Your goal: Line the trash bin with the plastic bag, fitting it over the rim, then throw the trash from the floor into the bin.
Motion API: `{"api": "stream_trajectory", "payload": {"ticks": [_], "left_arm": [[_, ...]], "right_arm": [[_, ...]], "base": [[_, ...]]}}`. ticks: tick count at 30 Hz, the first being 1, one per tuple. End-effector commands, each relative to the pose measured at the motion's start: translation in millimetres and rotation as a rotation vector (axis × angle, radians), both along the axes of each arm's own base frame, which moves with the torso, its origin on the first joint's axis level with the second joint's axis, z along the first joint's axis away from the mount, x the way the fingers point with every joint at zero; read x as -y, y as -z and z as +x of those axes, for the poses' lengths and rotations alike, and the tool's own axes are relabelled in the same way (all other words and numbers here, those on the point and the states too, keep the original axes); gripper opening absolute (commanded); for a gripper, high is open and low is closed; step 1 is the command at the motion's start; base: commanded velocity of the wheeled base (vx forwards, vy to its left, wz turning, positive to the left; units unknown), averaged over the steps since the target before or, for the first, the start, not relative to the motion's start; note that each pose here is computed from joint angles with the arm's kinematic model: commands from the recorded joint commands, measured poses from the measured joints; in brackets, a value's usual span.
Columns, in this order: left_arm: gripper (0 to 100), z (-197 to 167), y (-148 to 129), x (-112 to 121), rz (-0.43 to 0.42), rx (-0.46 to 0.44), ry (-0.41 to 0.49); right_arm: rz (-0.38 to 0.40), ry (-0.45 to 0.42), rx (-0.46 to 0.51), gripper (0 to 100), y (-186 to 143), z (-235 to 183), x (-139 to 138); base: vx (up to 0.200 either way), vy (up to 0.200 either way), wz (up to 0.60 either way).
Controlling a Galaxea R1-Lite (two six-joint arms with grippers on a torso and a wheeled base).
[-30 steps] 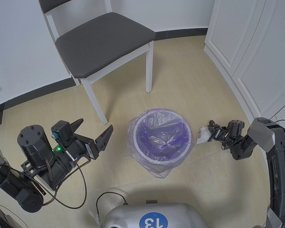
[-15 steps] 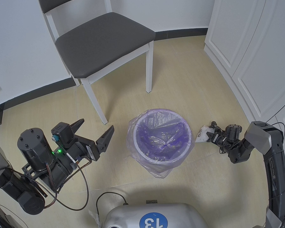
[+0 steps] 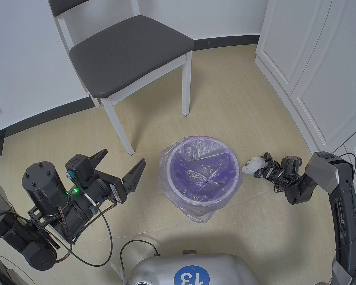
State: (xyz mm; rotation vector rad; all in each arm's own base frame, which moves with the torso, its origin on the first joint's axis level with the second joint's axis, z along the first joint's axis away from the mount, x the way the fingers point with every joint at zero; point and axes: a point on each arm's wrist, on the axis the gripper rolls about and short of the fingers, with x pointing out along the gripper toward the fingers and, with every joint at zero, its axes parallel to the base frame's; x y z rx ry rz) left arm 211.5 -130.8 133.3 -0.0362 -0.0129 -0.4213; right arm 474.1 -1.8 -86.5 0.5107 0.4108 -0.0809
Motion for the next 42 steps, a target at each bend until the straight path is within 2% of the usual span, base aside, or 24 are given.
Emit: {"api": "stream_trajectory", "payload": {"ticks": [1,12,16,17,18,20,24,27,32,33,35,37,42], "left_arm": [[100,-9.9,-5.6,2.4,-0.009,0.017,0.021],[100,-9.5,-5.1,3.1,-0.008,0.016,0.022],[100,-9.4,-4.8,3.2,-0.008,0.015,0.022],[100,-9.7,-6.2,3.0,-0.011,0.020,0.022],[100,-9.7,-6.2,3.0,-0.011,0.020,0.022],[100,-10.2,-8.7,2.6,-0.016,0.029,0.022],[100,-10.4,-9.7,2.5,-0.006,0.039,0.023],[100,-11.3,-9.5,1.9,-0.001,0.039,0.023],[100,-13.7,-11.9,0.3,0.001,0.048,0.023],[100,-13.7,-11.9,0.3,0.001,0.048,0.023],[100,-14.3,-12.3,-0.1,0.014,0.056,0.022],[100,-14.1,-12.0,0.0,0.015,0.055,0.020],[100,-13.5,-11.9,-0.1,0.015,0.055,0.019]], "right_arm": [[-0.003,0.005,0.001,0,0.0,-0.3,-0.9],[0.009,-0.024,-0.050,0,2.6,0.6,-4.4],[-0.012,-0.007,-0.065,0,3.1,0.5,-6.6],[-0.048,-0.012,-0.052,0,1.4,0.2,-2.9],[-0.052,-0.014,-0.052,0,1.6,0.0,-2.9],[-0.076,-0.023,0.001,0,-23.1,-0.8,-2.2],[-0.078,-0.035,0.023,0,-62.1,-14.5,-3.1],[-0.119,-0.053,0.086,0,-117.6,-34.5,-5.8],[-0.140,-0.068,0.151,0,-183.5,-69.8,-10.4],[-0.140,-0.068,0.151,0,-183.5,-69.8,-10.4],[-0.138,-0.087,0.207,0,-211.7,-88.0,-19.0],[-0.137,-0.098,0.227,0,-221.4,-94.9,-23.3],[-0.119,-0.161,0.347,0,-268.7,-134.9,-50.8]], "base": [[0.000,0.000,0.00],[0.000,0.000,0.00],[0.000,0.000,0.00],[0.000,0.000,0.00],[0.000,0.000,0.00],[0.000,0.000,0.00],[0.000,0.000,0.00],[0.000,0.000,0.00],[0.000,0.000,0.00],[0.000,0.000,0.00],[0.000,0.000,0.00],[0.000,0.000,0.00],[0.000,0.000,0.00]]}}
